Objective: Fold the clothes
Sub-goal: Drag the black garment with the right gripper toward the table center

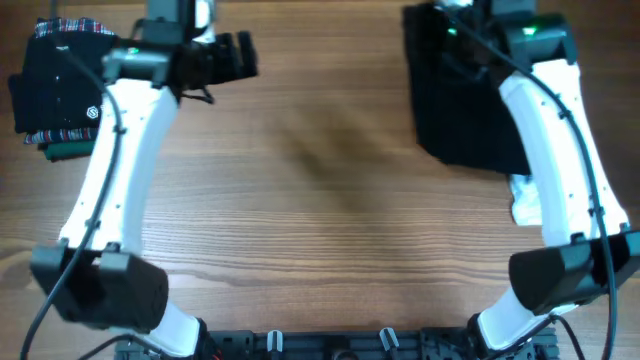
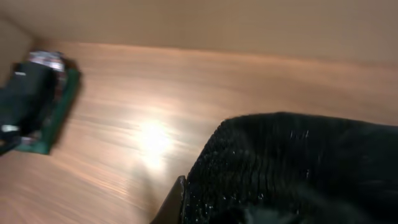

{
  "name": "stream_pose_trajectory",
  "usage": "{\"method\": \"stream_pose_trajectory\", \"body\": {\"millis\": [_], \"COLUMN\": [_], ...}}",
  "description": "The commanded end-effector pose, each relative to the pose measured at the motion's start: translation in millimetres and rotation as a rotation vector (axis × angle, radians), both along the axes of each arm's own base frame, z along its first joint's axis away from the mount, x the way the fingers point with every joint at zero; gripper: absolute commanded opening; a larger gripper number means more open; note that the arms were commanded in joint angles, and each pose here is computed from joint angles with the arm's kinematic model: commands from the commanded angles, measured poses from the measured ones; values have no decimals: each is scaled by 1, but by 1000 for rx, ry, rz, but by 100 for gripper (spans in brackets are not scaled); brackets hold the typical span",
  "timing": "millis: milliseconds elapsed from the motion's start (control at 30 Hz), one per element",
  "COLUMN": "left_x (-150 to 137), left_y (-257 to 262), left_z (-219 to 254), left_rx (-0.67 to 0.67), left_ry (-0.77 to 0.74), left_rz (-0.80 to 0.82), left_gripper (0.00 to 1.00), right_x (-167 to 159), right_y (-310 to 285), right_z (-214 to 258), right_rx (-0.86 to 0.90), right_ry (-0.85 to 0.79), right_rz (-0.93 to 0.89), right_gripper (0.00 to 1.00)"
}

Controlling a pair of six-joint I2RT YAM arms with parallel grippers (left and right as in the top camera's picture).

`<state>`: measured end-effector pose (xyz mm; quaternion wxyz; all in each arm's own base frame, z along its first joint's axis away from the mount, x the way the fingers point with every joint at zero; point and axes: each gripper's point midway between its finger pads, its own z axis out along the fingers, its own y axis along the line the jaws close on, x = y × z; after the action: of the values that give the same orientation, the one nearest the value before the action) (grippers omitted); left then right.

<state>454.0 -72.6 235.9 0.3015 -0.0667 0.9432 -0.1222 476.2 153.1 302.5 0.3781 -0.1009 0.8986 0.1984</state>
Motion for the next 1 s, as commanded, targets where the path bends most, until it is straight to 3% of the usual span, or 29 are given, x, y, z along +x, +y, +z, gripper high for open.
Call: {"method": "stream_pose_trajectory", "body": {"millis": [0, 200, 567, 600, 633, 667, 833, 967], "left_x": [-9, -15, -14, -14, -14, -14, -16, -15], "left_y": [9, 10, 21, 25, 28, 34, 52, 56], "left_z": [44, 57, 57, 56, 56, 56, 53, 53], "left_rx": [-21, -23, -10, -9, -9, -8, -5, -9], "left_ry": [-96, -129, -127, -125, -124, -121, -103, -103], "left_rz": [29, 27, 56, 66, 73, 86, 127, 138], "left_gripper": [100, 100, 100, 100, 100, 100, 100, 100], "right_x": [-10, -23, -76, -78, -79, -79, -74, -69], "right_y": [26, 62, 141, 144, 146, 146, 143, 127], "right_z": [54, 64, 60, 59, 59, 59, 64, 79], "right_rx": [39, 102, 129, 124, 119, 114, 134, 147], "right_ry": [-124, -135, -88, -88, -90, -94, -101, -143], "right_rz": [14, 107, 314, 318, 317, 312, 291, 259], "right_gripper": [4, 4, 4, 13, 29, 58, 88, 94]}}
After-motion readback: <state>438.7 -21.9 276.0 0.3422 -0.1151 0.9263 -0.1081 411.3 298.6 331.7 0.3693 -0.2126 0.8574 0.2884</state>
